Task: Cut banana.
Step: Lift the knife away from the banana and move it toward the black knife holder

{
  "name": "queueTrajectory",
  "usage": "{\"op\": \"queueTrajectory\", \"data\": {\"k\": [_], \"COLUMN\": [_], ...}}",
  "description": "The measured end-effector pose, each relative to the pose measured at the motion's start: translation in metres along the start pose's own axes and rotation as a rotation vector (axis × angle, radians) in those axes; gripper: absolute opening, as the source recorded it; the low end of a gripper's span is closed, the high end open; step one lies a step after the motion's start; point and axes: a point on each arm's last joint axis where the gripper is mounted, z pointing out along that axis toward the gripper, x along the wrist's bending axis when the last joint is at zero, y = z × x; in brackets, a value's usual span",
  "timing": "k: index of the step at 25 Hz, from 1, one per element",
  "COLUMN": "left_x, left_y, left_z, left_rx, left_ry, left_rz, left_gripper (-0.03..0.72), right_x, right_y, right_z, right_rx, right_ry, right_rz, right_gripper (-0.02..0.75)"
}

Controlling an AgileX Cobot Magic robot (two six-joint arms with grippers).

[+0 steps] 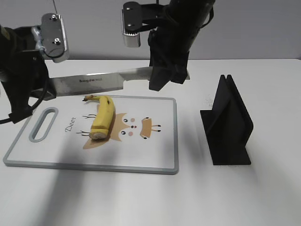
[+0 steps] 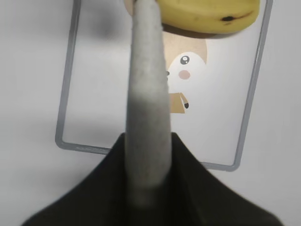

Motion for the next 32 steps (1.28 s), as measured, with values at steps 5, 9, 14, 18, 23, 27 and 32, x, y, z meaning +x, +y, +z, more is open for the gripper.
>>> {"op": "queueTrajectory", "data": {"k": [5,9,14,18,23,27,32], "left_x": [0.0,0.005,0.011,0.025,0.041,0.042,0.033], "left_y": [0.0,0.004,0.005,0.002,-0.021,-0.054,-0.076], "left_z": [-0.021,-0.04,-0.069,-0.094,-0.116,-0.12,-0.132], "left_rx": [-0.021,-0.052,-0.068,-0.059,-0.024,0.073,0.066], "left_ry": [0.06,0.118,0.221,0.334,0.369,0.315,0.243], "left_rz": [0.015,0.019,-0.024,-0.187,-0.504,-0.745,-0.94], "left_gripper": [0.496,0.649,0.669,0.669,0.666,0.658,0.646], "right_x": [0.001,0.003,0.009,0.013,0.006,0.001,-0.002], "right_y": [-0.002,0.0,0.004,0.007,0.006,0.004,-0.001], "right_z": [-0.003,-0.011,-0.036,-0.057,-0.074,-0.084,-0.086], "right_rx": [0.017,0.013,-0.011,-0.023,-0.007,-0.026,-0.032], "right_ry": [0.007,0.001,-0.043,-0.091,-0.198,-0.249,-0.304], "right_rz": [-0.011,-0.019,-0.02,0.045,0.396,0.663,0.983], "right_gripper": [0.171,0.171,0.17,0.17,0.17,0.17,0.17]}}
